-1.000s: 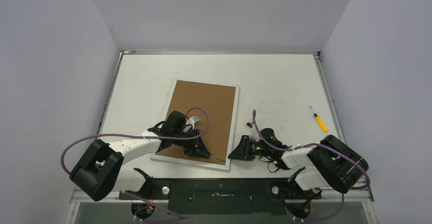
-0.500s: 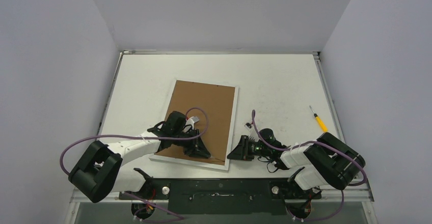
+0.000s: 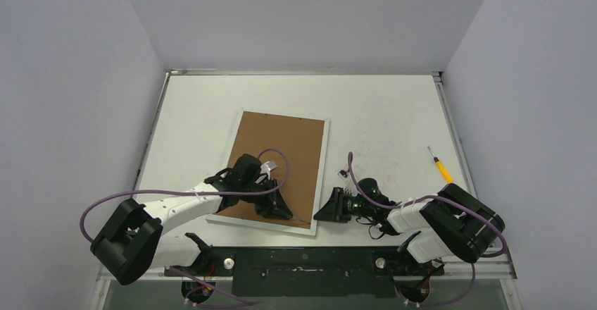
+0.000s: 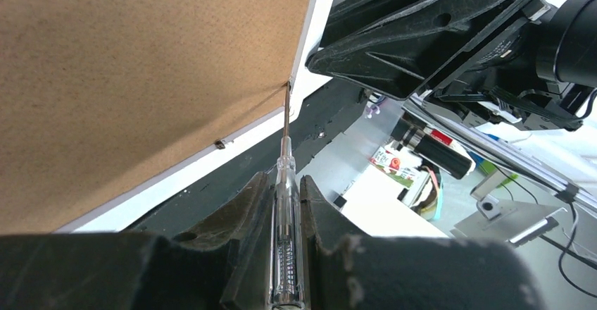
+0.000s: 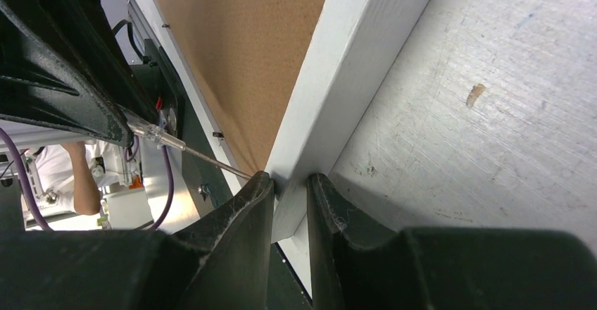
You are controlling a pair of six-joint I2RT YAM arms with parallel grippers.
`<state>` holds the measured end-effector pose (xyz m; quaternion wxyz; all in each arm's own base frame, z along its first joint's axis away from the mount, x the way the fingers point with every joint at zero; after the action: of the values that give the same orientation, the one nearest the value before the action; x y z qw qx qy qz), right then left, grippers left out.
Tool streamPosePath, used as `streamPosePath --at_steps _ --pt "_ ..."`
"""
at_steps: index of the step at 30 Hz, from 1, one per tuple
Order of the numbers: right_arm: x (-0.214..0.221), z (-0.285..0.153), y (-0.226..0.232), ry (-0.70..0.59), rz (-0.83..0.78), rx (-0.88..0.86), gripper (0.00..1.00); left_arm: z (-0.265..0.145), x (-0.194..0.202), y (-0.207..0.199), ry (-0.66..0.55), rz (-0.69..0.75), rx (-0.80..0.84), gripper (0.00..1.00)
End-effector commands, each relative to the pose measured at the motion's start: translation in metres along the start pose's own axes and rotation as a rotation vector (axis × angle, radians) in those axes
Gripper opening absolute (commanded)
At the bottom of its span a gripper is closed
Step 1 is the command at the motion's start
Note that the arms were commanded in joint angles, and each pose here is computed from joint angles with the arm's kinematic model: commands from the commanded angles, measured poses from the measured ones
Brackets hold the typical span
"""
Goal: Take the photo out of the frame
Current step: Release the photo frame item from the photo frame.
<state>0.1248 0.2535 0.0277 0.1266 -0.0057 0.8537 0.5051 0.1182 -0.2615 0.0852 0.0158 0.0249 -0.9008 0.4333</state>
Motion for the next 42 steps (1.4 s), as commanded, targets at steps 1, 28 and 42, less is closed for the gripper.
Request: streamPosePath --at_steps 1,28,42 --pt "0.004 0.008 0.013 0.001 -0.071 -0.024 0.19 0.002 0.005 -0.042 -0.023 0.080 0.058 0.00" --pt "-0.004 0.020 0.031 -0.049 -0.167 0.066 0.16 0.048 0.045 -0.119 0.011 0.348 -0.306 0.00" --pt "-0.060 -0.018 0.048 -0.180 -0.308 0.156 0.44 -0.048 -0.010 -0.092 -0.225 0.294 -0.363 0.00"
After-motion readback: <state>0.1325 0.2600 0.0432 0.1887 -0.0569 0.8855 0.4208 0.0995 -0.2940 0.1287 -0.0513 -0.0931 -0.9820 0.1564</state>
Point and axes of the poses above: each gripper's point midway between its finger pads, its own z axis out along the fingers, its own y axis along the line the jaws close on, x = y × z, the point moved 1 cm from there along -z, back along the fingers, and after that the axes turned 5 degrees about z, right-handed, at the moved point
